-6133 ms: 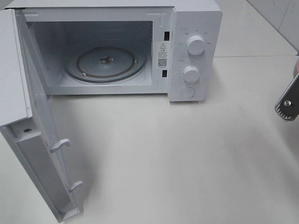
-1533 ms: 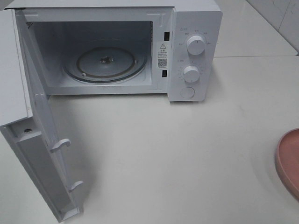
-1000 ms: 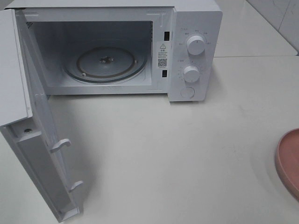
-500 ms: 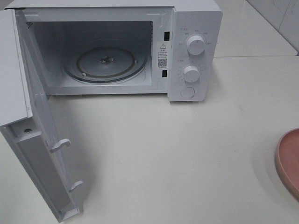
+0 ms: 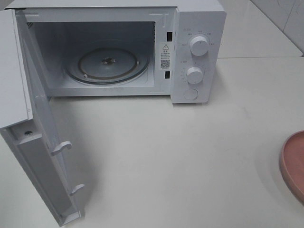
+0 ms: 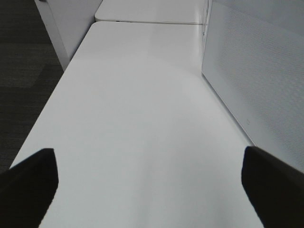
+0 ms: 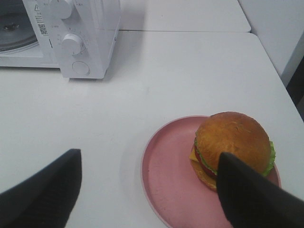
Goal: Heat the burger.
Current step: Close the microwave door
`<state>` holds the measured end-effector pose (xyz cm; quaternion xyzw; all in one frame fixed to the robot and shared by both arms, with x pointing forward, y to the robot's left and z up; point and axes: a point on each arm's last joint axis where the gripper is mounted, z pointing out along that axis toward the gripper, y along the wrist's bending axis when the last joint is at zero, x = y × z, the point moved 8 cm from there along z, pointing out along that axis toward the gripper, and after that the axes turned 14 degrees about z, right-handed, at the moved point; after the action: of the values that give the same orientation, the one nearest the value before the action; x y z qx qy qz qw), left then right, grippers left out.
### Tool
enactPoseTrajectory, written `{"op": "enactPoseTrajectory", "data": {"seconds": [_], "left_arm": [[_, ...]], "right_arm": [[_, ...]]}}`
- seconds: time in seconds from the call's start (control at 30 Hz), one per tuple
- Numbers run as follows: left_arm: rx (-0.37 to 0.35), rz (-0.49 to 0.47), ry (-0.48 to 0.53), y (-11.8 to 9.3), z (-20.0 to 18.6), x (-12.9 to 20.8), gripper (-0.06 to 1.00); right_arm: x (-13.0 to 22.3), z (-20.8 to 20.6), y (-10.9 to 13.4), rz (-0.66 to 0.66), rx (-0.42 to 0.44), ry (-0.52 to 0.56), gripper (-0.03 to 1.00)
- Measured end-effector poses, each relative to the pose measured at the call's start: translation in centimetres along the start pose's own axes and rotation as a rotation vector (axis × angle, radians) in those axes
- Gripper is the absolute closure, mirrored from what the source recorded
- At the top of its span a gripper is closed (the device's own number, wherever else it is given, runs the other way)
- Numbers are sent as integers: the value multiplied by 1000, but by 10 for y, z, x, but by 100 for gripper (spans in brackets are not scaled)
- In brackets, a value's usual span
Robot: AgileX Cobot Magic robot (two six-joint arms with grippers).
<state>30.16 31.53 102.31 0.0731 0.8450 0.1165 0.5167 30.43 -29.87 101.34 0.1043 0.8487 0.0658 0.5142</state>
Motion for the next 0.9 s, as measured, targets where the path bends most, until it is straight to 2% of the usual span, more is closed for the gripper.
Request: {"op": "enactPoseTrajectory", "data": {"seconds": [0.33,0.37,0.4,0.43,0.47,0.5,0.57,0.6,0.63,0.67,0.7,0.73,0.87,0.9], "left_arm": [[-21,25,2,9,19,-23,-1],[-26,27,-30,11,25,-32,6],[-31,31,-58,12,32,-39,17],[-31,31,-58,12,32,-39,17],[-32,34,-73,12,40,-43,25],[-32,34,-73,12,40,-43,25],[-28,38,-83,11,54,-46,62],[-28,38,-83,11,54,-46,62],[-25,37,-97,9,62,-47,73],[-25,37,-97,9,62,-47,73],[-23,38,-100,9,67,-47,87],[-22,38,-118,7,76,-48,93],[-22,41,-150,5,90,-47,94],[-27,40,-194,3,98,-50,94]], "right_arm": [[0,0,0,0,0,0,23],[0,0,0,0,0,0,23],[0,0,0,0,0,0,23],[0,0,0,0,0,0,23],[0,0,0,0,0,0,23],[0,0,0,0,0,0,23],[0,0,0,0,0,0,23],[0,0,0,0,0,0,23],[0,0,0,0,0,0,23],[0,0,0,0,0,0,23],[0,0,0,0,0,0,23],[0,0,0,0,0,0,23],[0,0,0,0,0,0,23],[0,0,0,0,0,0,23]]}}
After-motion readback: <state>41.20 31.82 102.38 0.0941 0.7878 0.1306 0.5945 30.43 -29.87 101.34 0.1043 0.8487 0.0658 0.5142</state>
